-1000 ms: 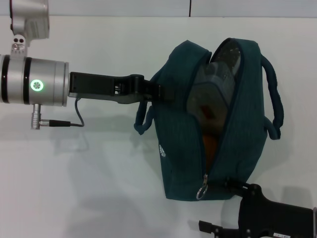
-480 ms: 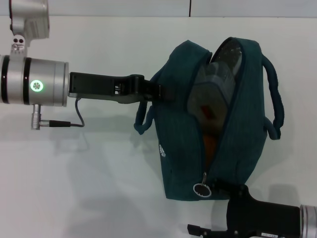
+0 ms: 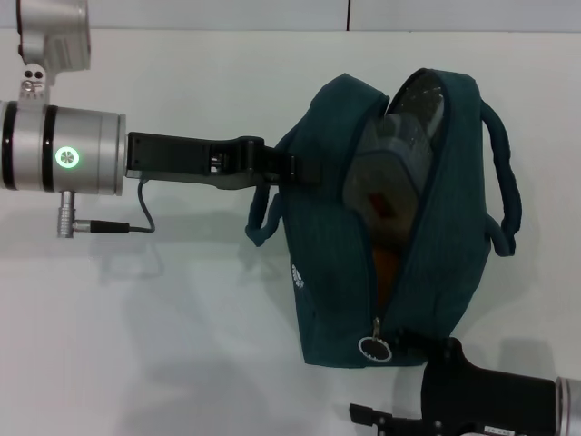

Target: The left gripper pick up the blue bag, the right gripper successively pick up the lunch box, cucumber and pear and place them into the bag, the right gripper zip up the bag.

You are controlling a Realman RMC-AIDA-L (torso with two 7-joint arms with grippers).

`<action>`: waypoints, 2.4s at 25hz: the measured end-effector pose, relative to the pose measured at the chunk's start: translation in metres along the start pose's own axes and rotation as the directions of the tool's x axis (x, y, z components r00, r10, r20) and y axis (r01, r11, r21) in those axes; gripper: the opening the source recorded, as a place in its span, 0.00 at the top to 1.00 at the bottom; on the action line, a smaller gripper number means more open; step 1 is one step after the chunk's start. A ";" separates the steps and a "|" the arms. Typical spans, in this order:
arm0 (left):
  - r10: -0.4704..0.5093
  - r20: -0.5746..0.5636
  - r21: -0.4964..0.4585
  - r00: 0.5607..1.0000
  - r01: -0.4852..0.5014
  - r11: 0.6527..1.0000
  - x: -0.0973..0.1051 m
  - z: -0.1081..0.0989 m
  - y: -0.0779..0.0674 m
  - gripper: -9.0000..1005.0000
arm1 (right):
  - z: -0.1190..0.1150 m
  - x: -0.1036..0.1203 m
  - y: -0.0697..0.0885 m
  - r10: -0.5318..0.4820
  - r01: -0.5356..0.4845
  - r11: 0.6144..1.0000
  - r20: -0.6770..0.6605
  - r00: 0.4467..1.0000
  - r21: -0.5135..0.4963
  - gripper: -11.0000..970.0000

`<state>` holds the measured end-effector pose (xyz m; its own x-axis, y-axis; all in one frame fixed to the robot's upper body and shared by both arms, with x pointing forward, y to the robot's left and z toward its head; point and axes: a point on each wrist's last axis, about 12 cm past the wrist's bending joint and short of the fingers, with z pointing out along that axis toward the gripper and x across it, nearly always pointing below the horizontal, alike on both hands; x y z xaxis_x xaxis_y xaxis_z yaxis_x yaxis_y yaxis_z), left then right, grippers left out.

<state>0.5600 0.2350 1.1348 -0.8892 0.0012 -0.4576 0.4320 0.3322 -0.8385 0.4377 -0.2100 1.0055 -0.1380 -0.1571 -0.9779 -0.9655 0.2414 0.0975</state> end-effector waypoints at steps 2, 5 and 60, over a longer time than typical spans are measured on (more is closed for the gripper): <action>0.000 0.000 0.000 1.000 0.000 1.000 0.000 0.000 0.000 0.94 | -0.001 0.001 0.000 0.003 -0.003 1.000 -0.003 1.000 0.005 0.14; 0.001 0.001 0.000 1.000 -0.001 1.000 0.000 0.000 0.000 0.94 | -0.001 0.001 0.000 0.007 -0.007 1.000 0.002 1.000 0.012 0.15; 0.076 0.039 0.025 0.996 -0.077 0.997 0.000 -0.004 0.001 0.94 | -0.038 -0.014 -0.003 0.078 -0.109 0.989 0.266 0.961 0.104 0.98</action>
<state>0.5597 0.2387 1.1353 -0.8470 -0.0105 -0.5314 0.5030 0.3072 -0.8078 0.4344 -0.2453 1.0261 -0.1492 0.1224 -0.9812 -0.9166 0.3550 0.1837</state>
